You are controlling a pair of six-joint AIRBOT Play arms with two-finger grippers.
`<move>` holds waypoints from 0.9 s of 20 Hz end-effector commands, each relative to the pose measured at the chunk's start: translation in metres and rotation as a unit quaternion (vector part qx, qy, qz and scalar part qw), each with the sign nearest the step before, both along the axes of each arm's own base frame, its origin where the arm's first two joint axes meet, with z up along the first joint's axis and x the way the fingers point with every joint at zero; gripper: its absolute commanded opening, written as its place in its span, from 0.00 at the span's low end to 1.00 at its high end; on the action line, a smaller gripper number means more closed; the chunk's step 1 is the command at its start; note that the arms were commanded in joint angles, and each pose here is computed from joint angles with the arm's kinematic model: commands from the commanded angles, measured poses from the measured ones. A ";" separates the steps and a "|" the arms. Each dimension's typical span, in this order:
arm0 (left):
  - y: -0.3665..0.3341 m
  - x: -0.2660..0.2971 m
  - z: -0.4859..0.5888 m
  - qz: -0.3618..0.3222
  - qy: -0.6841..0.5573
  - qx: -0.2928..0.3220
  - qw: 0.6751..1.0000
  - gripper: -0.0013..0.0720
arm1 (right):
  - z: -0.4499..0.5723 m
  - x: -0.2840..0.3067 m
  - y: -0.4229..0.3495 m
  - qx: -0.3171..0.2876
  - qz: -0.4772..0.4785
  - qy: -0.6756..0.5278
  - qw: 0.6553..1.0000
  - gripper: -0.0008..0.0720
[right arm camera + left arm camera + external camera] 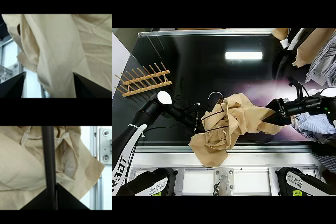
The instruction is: Fold the clothes and pants, and hang the long-sleeved shirts on hangers.
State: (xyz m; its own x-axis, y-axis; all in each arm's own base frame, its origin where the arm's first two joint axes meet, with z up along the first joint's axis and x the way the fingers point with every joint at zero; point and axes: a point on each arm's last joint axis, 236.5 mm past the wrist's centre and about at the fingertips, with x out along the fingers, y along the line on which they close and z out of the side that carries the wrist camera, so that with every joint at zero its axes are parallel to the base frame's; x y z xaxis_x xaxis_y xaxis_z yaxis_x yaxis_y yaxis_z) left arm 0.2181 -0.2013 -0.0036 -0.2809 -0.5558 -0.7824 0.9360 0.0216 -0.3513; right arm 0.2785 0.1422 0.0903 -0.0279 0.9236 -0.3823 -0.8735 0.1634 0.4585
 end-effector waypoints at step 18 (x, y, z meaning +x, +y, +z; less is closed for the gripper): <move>0.000 0.000 0.000 0.000 0.000 0.000 1.000 0.03 | -0.002 -0.003 0.034 0.067 0.040 -0.002 0.997 0.92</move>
State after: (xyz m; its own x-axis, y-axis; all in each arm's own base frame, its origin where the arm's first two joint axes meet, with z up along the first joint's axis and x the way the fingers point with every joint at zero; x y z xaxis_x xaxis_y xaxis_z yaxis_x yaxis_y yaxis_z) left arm 0.2169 -0.1988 -0.0052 -0.2858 -0.5456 -0.7878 0.9353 0.0200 -0.3532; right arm 0.2765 0.1749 0.0885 -0.0974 0.9613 -0.2578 -0.8853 0.0347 0.4638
